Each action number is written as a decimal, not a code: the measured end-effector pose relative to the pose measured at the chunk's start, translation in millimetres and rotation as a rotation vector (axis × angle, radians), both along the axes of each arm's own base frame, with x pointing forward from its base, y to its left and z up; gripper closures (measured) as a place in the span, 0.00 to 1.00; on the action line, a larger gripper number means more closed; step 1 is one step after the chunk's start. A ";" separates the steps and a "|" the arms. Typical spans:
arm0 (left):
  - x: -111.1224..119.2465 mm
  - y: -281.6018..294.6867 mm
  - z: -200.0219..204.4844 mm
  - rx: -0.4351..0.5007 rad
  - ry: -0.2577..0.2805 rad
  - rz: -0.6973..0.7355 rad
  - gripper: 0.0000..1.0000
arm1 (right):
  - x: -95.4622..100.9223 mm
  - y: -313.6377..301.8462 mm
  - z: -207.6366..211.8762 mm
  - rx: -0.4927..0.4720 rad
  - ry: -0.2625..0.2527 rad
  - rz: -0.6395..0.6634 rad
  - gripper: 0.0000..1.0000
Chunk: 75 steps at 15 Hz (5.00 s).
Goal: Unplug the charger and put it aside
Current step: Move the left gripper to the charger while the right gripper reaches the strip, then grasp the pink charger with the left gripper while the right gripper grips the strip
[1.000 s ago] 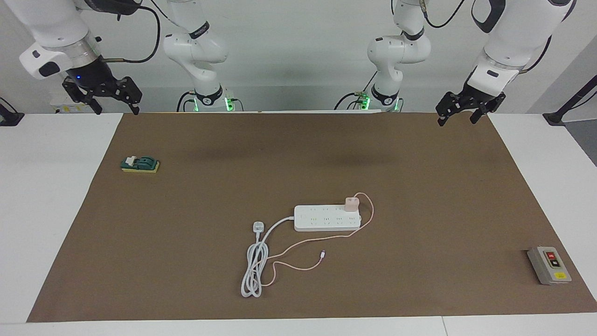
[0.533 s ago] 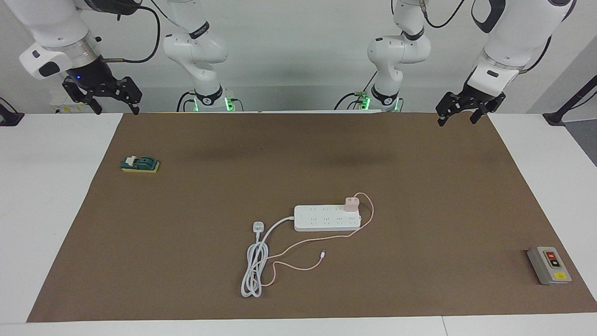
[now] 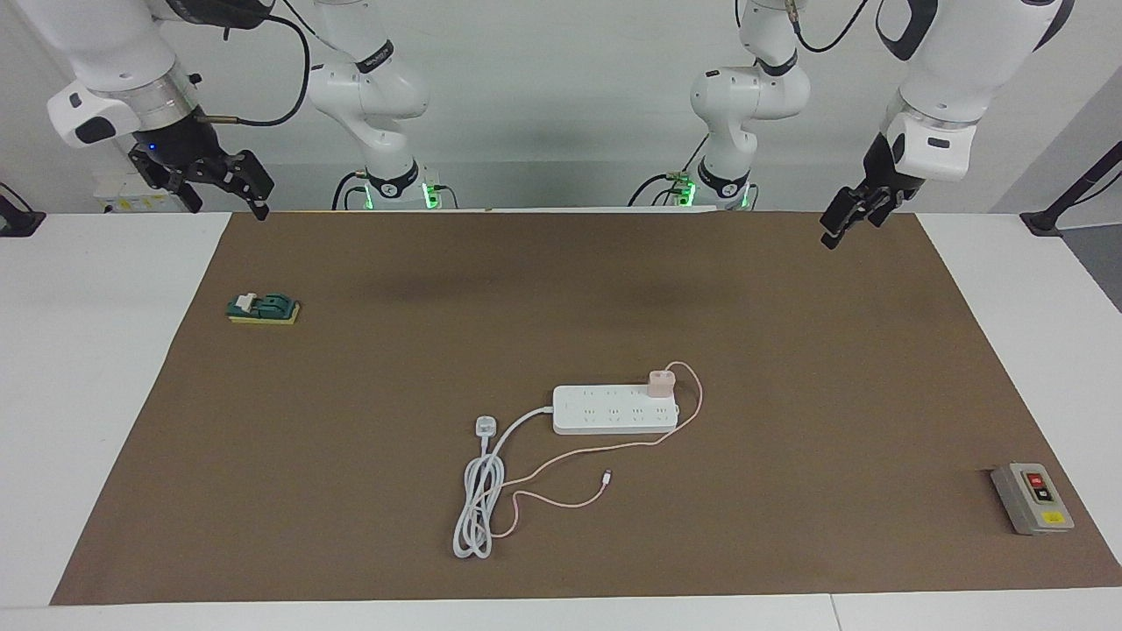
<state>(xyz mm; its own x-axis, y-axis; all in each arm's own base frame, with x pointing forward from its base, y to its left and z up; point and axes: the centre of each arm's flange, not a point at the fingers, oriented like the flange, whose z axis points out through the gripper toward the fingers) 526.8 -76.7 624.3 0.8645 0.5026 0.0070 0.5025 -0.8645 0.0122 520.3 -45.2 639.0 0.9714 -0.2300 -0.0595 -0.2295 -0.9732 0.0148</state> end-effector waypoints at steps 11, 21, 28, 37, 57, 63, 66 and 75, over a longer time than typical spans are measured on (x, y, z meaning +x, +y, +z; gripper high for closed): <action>20.1 -70.1 -60.1 0.001 0.032 0.628 0.00 | 36.4 140.3 -62.5 0.121 0.096 -0.505 0.00; 54.7 -145.1 -151.0 0.022 0.067 0.977 0.00 | 82.1 254.7 -161.0 0.234 0.177 -0.915 0.00; 43.0 -174.1 -178.7 0.058 0.094 0.974 0.00 | 100.1 310.1 -247.7 0.285 0.263 -1.117 0.00; 41.3 -190.3 -218.6 0.081 0.095 0.942 0.00 | 109.5 335.0 -301.6 0.356 0.316 -1.282 0.00; 62.5 -200.7 -247.9 -0.009 0.029 0.935 0.00 | 115.2 351.8 -360.5 0.343 0.270 -1.206 0.00; 62.0 -202.3 -247.6 -0.009 0.028 0.929 0.00 | 121.4 353.6 -352.2 0.347 0.282 -1.194 0.00; 62.0 -202.6 -247.1 -0.009 0.027 0.926 0.00 | 125.1 351.8 -353.0 0.351 0.279 -1.192 0.00; 62.4 -202.7 -246.6 -0.010 0.025 0.900 0.00 | 134.4 356.7 -367.5 0.358 0.267 -1.192 0.00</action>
